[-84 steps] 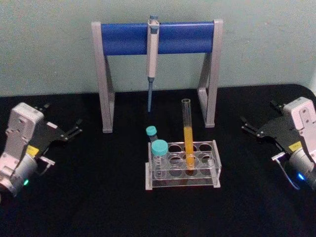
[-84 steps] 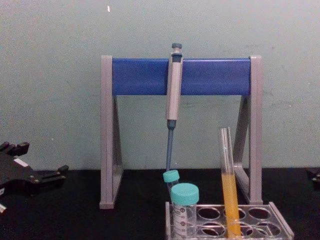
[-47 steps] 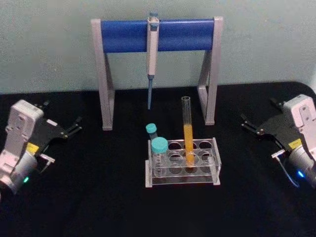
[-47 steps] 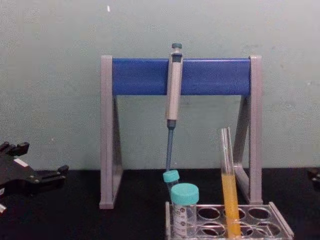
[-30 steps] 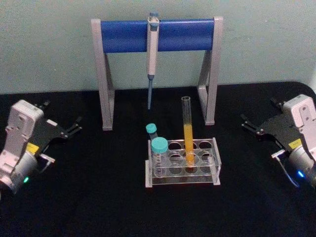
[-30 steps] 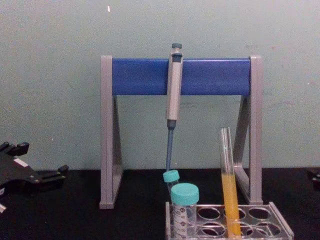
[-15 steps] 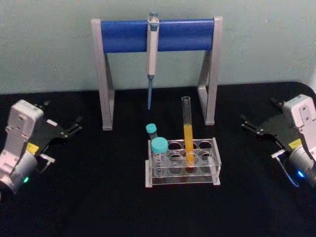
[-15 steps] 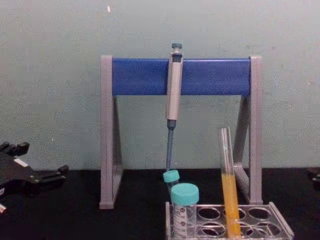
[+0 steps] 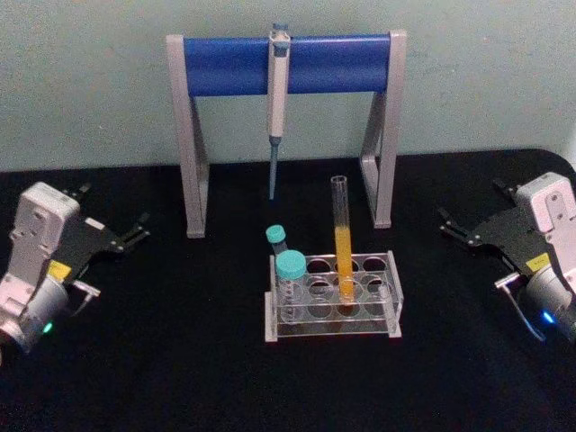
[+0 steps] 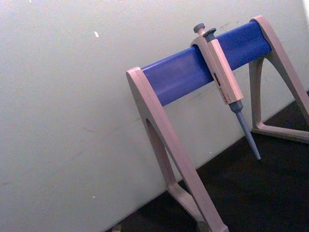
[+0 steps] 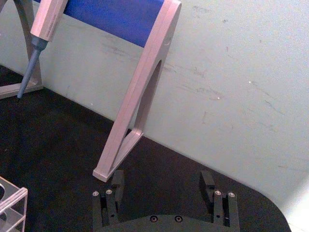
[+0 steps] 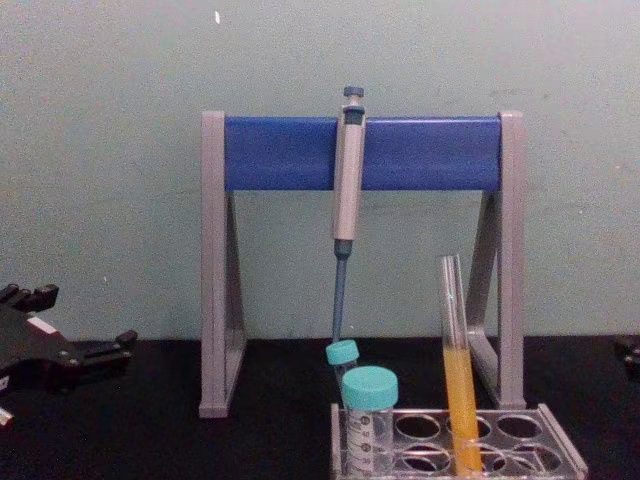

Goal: Pick up the test tube from the test tube rack, shake it, then place it back into the test tube rack.

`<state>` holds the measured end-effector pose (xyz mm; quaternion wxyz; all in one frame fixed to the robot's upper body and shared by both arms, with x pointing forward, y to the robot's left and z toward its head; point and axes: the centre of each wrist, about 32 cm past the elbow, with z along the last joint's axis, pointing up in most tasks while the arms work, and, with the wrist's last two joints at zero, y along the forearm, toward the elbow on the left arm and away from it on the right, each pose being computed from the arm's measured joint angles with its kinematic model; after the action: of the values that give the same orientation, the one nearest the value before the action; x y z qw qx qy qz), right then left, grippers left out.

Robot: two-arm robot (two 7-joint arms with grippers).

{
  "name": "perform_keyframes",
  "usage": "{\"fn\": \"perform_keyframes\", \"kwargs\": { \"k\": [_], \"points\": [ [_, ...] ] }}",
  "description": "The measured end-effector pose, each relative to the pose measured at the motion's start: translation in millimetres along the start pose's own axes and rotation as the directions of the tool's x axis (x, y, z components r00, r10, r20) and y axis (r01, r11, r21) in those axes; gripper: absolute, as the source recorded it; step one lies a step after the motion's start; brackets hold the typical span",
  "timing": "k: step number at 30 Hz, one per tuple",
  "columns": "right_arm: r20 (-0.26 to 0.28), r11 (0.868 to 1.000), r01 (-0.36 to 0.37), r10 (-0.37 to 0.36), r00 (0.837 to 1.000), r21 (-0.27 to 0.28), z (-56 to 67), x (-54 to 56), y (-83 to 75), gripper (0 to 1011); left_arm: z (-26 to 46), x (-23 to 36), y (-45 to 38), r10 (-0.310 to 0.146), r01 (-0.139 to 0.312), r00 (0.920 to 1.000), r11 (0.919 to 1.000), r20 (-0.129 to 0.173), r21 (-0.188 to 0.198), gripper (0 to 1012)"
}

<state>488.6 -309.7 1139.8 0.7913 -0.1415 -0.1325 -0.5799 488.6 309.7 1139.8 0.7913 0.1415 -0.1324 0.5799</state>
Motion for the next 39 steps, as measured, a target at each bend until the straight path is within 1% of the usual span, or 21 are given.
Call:
{"fn": "perform_keyframes", "kwargs": {
  "k": [12,16,20,23,25,26,28,29,30,31,33,34,35,36,38,39],
  "points": [
    [0.000,1.000,0.000,0.000,1.000,0.000,0.0,0.0,0.0,1000,0.0,0.0,0.0,0.000,0.000,1.0000,1.0000,0.000,0.000,1001],
    [-0.004,1.000,-0.005,0.005,1.000,0.000,1.0,0.6,-3.2,1000,0.0,0.0,0.0,0.000,0.000,1.0000,1.0000,0.000,0.000,1001],
    [-0.020,1.000,-0.020,0.020,1.000,0.000,3.7,0.9,-9.3,1000,0.0,0.0,0.0,0.000,0.000,1.0000,1.0000,0.000,0.000,1001],
    [-0.046,0.999,-0.044,0.044,0.998,0.001,7.6,0.4,-15.2,1000,0.0,0.0,0.0,0.000,0.000,1.0000,1.0000,0.000,0.000,1001],
    [-0.074,0.998,-0.065,0.065,0.995,0.002,11.0,0.5,-19.3,1000,0.0,0.0,0.0,0.000,0.000,1.0000,1.0000,0.000,0.000,1001],
    [-0.097,0.997,-0.083,0.083,0.992,0.004,14.2,0.3,-22.2,1000,0.0,0.0,0.0,0.000,0.000,1.0000,1.0000,0.000,0.000,1001],
    [-0.120,0.995,-0.104,0.104,0.987,0.005,17.1,-0.1,-24.8,1000,0.0,0.0,0.0,0.000,0.000,1.0000,1.0000,0.000,0.000,1001],
    [-0.144,0.992,-0.127,0.127,0.981,0.006,20.5,-0.2,-27.0,1000,0.0,0.0,0.0,0.000,0.000,1.0000,1.0000,0.000,0.000,1001],
    [-0.144,0.992,-0.127,0.127,0.981,0.006,20.5,-0.2,-27.0,1000,0.0,0.0,0.0,0.000,0.000,1.0000,1.0000,0.000,0.000,1001],
    [-0.164,0.989,-0.150,0.149,0.975,0.008,23.6,0.0,-28.8,1000,0.0,0.0,0.0,0.000,0.000,1.0000,1.0000,0.000,0.000,1001],
    [-0.185,0.984,-0.176,0.175,0.967,0.012,26.7,0.2,-30.2,1000,0.0,0.0,0.0,0.000,0.000,1.0000,1.0000,0.000,0.000,1001],
    [-0.201,0.980,-0.201,0.199,0.959,0.015,29.1,0.1,-31.0,1000,0.0,0.0,0.0,0.000,0.000,1.0000,1.0000,0.000,0.000,1001],
    [-0.209,0.977,-0.213,0.212,0.955,0.017,30.5,0.1,-31.2,1000,0.0,0.0,0.0,0.000,0.000,1.0000,1.0000,0.000,0.000,1001],
    [-0.224,0.970,-0.241,0.239,0.945,0.019,33.3,-0.1,-31.3,1000,0.0,0.0,0.0,0.000,0.000,1.0000,1.0000,0.000,0.000,1001],
    [-0.234,0.963,-0.268,0.265,0.935,0.021,36.2,-0.2,-30.9,1000,0.0,0.0,0.0,0.000,0.000,1.0000,1.0000,0.000,0.000,1001],
    [-0.242,0.956,-0.294,0.290,0.926,0.022,39.1,-0.6,-30.1,1000,0.0,0.0,0.0,0.000,0.000,1.0000,1.0000,0.000,0.000,1001]
  ]
}}
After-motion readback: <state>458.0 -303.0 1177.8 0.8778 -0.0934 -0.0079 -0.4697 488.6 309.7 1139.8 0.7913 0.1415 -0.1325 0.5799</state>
